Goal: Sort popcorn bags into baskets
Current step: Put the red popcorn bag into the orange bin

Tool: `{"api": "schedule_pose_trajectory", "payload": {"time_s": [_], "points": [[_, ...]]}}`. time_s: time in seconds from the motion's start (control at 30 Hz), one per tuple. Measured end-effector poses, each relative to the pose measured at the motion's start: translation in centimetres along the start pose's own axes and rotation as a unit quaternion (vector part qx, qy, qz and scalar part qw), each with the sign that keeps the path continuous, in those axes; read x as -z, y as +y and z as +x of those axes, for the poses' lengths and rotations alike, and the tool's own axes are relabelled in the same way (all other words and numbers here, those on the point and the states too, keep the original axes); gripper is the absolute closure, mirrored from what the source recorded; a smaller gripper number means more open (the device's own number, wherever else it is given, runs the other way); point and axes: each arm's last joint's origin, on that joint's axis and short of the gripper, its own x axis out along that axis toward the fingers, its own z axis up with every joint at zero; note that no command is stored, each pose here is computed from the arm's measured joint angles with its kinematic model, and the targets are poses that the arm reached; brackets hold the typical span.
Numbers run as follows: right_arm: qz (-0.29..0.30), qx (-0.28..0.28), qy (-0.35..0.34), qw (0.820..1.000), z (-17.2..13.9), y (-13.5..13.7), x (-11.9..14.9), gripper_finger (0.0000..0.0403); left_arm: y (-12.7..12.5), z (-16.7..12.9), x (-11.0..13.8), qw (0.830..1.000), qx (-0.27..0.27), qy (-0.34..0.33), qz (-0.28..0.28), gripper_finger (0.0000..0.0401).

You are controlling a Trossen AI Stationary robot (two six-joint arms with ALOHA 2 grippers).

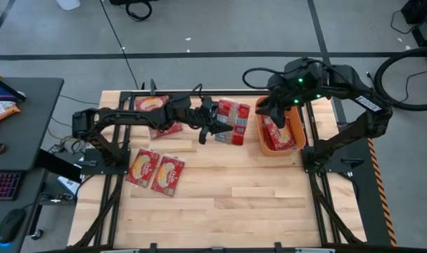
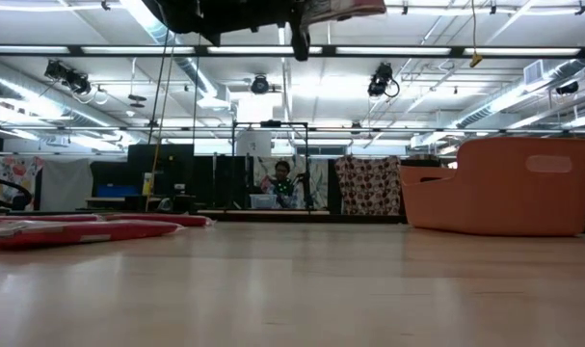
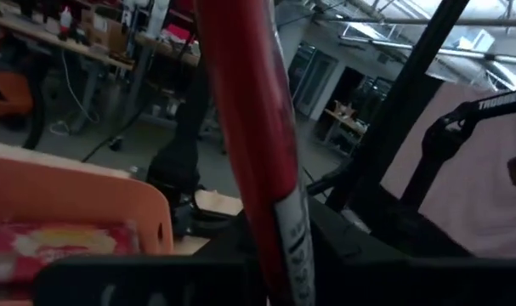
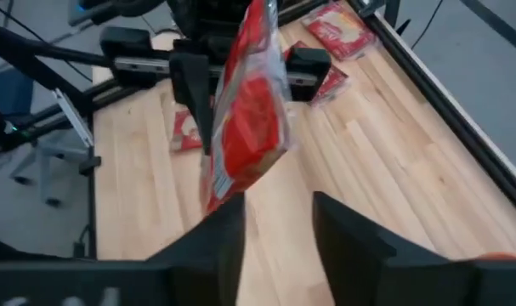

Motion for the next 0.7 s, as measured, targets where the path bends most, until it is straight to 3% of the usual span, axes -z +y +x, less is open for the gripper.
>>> {"api": "schedule_pose_trajectory", "payload": {"time_s": [0.4, 0.57, 0.7], "points": [[0.003, -0.063, -0.016, 0.998, 3.7, 0.4, -1.8, 0.0153, -0.3, -0.1, -0.2, 0.999, -0.01, -0.003, 0.039, 0.0359], [-0.018, -0.077, -0.001, 0.997, 5.9, 0.5, -2.3, 0.0157, -0.3, -0.1, -0.1, 0.999, -0.012, 0.001, 0.041, 0.0359], [-0.036, -0.083, 0.011, 0.996, 7.3, 0.4, -2.5, 0.0202, -0.3, -0.1, -0.1, 0.999, -0.012, 0.001, 0.051, 0.0359]]}}
